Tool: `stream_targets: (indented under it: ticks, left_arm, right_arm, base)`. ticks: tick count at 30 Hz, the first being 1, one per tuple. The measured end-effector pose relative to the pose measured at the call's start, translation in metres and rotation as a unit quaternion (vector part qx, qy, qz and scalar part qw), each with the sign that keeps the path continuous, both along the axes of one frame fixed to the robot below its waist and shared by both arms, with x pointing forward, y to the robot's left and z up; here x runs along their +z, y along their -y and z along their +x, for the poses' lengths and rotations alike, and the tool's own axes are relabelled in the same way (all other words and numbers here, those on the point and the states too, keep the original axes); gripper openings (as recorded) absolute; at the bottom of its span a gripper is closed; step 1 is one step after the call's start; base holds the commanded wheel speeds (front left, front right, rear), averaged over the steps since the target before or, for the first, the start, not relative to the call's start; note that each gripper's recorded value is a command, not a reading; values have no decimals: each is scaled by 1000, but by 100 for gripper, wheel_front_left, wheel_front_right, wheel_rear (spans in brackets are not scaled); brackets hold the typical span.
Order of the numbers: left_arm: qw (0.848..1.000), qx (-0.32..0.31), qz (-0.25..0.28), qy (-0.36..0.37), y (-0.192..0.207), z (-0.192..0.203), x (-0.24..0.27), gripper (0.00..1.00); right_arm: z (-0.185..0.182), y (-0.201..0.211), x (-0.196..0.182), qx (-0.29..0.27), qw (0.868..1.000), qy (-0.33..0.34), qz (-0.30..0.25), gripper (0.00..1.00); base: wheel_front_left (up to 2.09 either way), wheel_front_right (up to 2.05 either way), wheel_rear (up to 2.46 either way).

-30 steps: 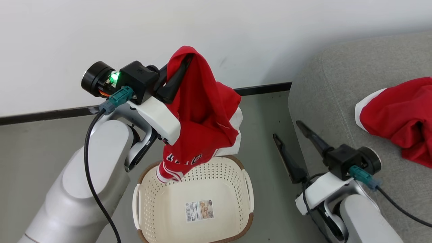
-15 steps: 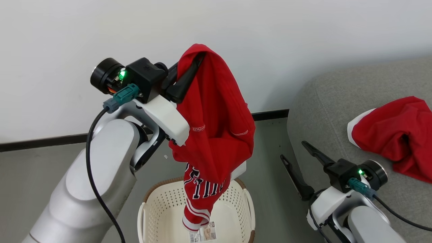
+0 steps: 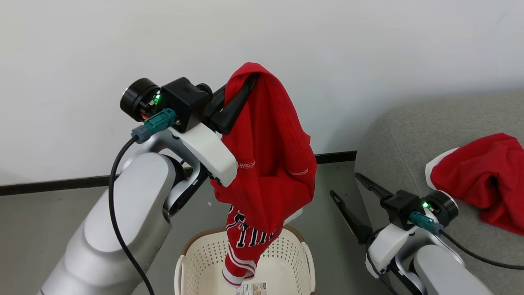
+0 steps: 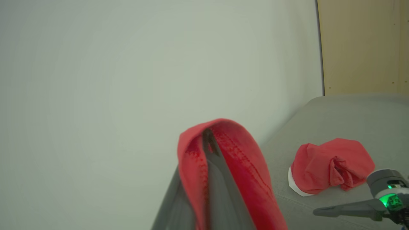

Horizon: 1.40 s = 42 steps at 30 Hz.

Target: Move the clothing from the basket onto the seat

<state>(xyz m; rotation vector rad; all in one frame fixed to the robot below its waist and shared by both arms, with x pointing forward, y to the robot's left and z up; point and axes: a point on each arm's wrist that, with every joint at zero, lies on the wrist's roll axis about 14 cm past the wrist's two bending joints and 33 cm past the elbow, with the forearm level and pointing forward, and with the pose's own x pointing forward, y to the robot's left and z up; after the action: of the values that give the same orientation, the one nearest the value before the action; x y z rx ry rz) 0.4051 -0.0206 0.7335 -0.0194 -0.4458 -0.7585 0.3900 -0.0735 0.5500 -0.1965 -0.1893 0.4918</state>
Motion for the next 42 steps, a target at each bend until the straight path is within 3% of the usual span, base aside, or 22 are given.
stream_targets:
  ticks: [16, 29, 30, 31, 32, 33, 34, 36, 42]
  left_arm:
    - [1000, -4, 3, -3, -2, -13, 1, 0]
    - [1000, -6, 3, -6, -3, -17, 0, 0]
    - [1000, -6, 2, -10, -4, -17, -3, 0]
    - [1000, -6, 2, -12, -4, -17, -4, 0]
    - [1000, -6, 2, -13, -4, -17, -5, 0]
    - [1000, -6, 1, -13, -5, -17, -5, 0]
    - [1000, -5, 1, -14, -5, -16, -6, 0]
    - [1000, -5, 0, -16, -6, -15, -7, 0]
    - [999, 6, -7, -40, -12, -10, -21, 0]
  right_arm:
    - [-10, -69, -12, 111, 993, -21, -32, 100]
    - [3, -96, 0, 133, 990, -34, 1, 100]
    - [6, -100, 6, 136, 990, -29, 2, 85]
    - [9, -100, 9, 135, 991, -24, 2, 56]
    - [12, -100, 12, 135, 991, -20, 0, 56]
    - [15, -100, 15, 133, 991, -16, 0, 41]
    - [17, -99, 17, 131, 991, -15, 0, 33]
    - [20, -99, 18, 130, 991, -13, -3, 2]
    - [20, -100, 12, 131, 991, -18, -8, 0]
  base:
    - [0, 0, 0]
    - [0, 0, 0]
    - [0, 0, 0]
    - [0, 0, 0]
    - [0, 0, 0]
    - [0, 0, 0]
    - [0, 0, 0]
    - [0, 0, 0]
    - [0, 0, 0]
